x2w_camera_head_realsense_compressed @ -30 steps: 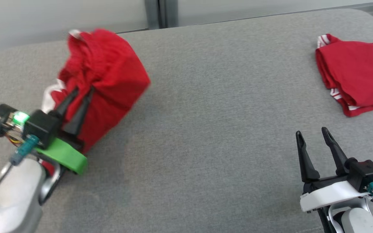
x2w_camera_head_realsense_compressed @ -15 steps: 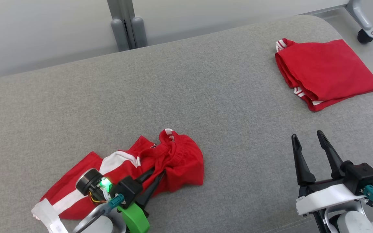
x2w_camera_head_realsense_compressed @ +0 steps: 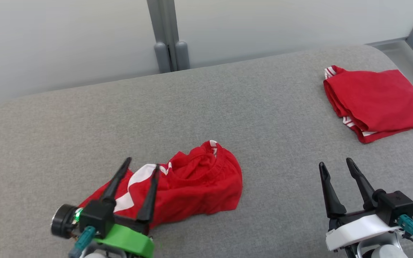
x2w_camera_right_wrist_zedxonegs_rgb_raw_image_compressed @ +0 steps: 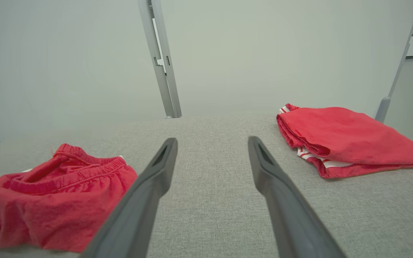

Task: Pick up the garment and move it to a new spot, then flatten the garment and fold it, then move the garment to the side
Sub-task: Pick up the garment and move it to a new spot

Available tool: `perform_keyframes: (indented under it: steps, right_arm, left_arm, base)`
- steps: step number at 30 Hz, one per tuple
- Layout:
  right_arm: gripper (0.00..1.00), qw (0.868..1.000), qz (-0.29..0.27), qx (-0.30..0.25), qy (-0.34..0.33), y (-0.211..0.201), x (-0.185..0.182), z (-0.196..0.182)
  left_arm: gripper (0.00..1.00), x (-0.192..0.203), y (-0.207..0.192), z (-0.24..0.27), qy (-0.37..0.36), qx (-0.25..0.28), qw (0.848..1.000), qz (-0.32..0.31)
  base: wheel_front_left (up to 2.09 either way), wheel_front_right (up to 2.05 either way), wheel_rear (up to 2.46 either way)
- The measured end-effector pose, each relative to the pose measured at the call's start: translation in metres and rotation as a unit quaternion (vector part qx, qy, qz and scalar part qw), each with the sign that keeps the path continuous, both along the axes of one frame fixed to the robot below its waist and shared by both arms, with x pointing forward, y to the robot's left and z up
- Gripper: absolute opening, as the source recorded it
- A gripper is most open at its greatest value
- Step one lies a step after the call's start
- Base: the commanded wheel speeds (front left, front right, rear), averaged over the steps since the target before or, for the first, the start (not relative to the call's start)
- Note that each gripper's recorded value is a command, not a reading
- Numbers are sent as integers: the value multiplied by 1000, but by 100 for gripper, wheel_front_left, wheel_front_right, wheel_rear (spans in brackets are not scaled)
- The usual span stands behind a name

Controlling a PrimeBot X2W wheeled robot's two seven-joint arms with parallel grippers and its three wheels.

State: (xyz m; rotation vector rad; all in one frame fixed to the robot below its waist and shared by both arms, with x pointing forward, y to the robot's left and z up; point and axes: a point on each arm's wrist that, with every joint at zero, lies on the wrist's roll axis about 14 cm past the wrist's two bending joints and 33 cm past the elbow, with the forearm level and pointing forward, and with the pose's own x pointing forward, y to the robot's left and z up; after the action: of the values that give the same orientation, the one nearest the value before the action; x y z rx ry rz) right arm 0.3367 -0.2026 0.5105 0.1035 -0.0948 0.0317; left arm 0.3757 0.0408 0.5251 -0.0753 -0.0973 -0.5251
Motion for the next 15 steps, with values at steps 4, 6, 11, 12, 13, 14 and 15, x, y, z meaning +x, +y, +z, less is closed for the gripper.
perform_keyframes:
  steps: [4,6,11,12,13,14,15]
  right_arm:
    - [100,1000,19,3,-8,12,2,4]
    - [100,1000,26,4,-11,16,1,6]
    - [100,999,42,5,-17,27,-2,9]
    - [100,999,46,5,-16,30,-4,8]
    - [100,999,49,6,-15,32,-5,7]
    - [100,999,51,6,-15,34,-6,7]
    - [100,998,54,6,-13,36,-8,5]
  left_arm:
    - [100,-8,55,-1,7,-14,995,100]
    - [100,-17,79,-6,15,-13,990,140]
    - [100,-36,122,-15,32,-39,973,226]
    - [100,-41,126,-16,32,-40,971,234]
    - [100,-46,129,-19,35,-41,969,242]
    - [100,-50,132,-21,37,-44,967,247]
    - [100,-54,131,-23,39,-44,967,247]
  base:
    - [0,0,0]
    - [0,0,0]
    - [0,0,0]
    - [0,0,0]
    - [0,0,0]
    - [0,0,0]
    - [0,0,0]
